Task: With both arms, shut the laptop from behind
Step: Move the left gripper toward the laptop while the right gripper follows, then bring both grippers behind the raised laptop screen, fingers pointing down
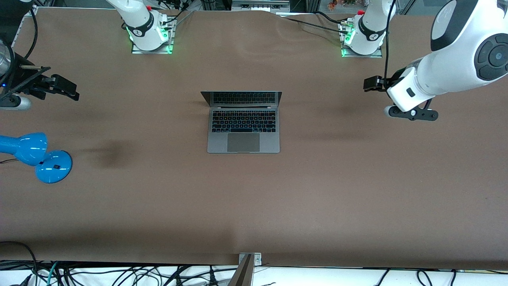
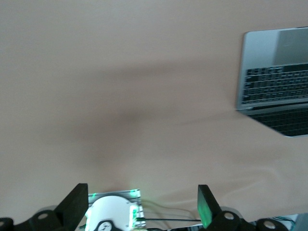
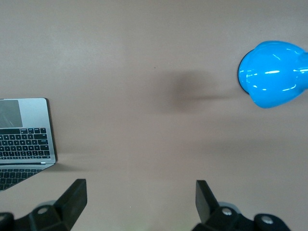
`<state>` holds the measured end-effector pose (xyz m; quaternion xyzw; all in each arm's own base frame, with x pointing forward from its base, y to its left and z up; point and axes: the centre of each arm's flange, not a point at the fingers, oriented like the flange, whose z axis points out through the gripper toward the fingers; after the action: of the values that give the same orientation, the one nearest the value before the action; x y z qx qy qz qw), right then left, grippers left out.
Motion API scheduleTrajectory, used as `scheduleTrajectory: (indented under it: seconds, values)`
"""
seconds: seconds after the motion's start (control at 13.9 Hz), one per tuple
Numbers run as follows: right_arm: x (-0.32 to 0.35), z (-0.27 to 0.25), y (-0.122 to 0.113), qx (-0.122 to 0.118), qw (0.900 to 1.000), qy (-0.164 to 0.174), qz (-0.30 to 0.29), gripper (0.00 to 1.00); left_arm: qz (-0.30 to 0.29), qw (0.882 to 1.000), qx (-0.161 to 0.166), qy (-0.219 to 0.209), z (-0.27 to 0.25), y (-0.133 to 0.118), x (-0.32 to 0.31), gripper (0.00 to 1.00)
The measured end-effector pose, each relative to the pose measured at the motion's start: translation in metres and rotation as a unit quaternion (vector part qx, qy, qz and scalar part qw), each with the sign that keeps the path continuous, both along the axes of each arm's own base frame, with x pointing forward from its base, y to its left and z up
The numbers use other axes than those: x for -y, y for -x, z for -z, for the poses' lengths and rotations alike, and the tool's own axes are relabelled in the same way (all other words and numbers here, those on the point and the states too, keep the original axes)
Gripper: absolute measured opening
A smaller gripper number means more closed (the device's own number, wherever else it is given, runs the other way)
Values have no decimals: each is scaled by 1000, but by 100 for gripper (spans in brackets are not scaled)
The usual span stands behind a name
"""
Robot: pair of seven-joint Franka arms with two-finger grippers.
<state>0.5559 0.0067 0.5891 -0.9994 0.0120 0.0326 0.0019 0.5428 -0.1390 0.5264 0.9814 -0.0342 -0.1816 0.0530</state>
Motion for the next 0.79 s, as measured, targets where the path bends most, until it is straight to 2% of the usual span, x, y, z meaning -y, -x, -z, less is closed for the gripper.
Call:
scheduleTrajectory:
  seconds: [0.14,0.57,0.79]
  values:
    - [-3,2,1,-5,1000,0,-3,100,5,1000,8,9,-1,1,15,100]
    - [-65,26,12,-77,995,2,-68,100,39,999,27,14,5,25,106,100]
    - [-117,34,25,-103,988,7,-115,100,24,999,21,3,17,46,148,100]
